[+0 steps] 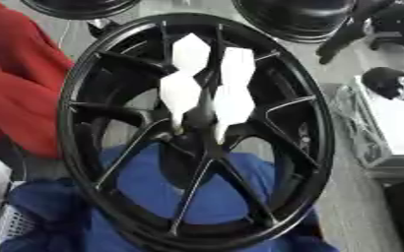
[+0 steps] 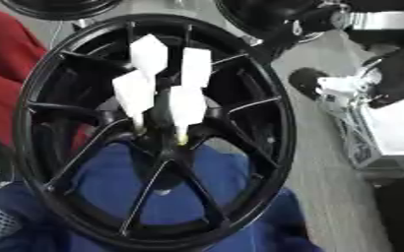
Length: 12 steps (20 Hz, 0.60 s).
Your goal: Pull the pin out of the wheel hub.
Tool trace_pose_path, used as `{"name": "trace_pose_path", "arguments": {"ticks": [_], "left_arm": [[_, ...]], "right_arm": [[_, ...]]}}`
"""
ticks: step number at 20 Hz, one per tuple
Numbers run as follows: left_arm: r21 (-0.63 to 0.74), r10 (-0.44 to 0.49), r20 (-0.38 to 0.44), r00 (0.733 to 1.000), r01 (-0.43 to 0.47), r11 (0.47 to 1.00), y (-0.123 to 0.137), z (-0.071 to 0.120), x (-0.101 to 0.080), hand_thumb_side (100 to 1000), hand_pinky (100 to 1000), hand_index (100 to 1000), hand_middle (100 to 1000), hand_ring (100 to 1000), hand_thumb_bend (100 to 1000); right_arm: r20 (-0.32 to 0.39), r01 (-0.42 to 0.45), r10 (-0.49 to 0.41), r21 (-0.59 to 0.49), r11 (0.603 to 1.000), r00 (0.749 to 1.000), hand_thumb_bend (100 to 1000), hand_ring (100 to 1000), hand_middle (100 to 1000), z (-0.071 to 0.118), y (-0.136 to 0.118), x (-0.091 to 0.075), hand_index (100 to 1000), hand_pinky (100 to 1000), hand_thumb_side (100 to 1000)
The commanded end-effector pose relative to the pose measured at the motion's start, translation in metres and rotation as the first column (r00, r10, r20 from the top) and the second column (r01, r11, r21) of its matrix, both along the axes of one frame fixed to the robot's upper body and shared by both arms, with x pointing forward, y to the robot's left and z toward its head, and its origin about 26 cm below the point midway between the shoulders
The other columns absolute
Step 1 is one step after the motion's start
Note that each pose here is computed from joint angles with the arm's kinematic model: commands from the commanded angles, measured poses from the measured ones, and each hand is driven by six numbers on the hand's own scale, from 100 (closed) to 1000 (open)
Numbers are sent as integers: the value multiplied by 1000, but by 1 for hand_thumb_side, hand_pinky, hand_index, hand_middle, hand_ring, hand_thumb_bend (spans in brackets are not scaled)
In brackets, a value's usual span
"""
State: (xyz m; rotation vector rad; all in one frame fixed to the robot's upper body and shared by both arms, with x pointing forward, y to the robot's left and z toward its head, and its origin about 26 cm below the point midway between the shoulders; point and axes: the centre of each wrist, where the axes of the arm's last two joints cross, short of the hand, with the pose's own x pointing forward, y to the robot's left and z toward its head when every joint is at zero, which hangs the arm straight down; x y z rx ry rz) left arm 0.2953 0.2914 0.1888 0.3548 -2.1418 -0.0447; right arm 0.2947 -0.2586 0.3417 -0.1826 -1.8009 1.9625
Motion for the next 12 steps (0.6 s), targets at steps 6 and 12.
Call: {"name": "trace_pose_path", "arguments": {"ticks": [6,12], "left_arm": [[-2,34,5,999,-34,999,6,2,-6,545,701,654,580,723,461],[-15,76,-1,997,-76,997,11,-2,-8,546,701,653,581,724,458]], "right_arm": [[5,22,-22,47,999,1000,100,845,795,7,33,0,903,847,735],[-26,54,-53,70,996,998,100,849,795,-3,51,2,906,850,766]]}}
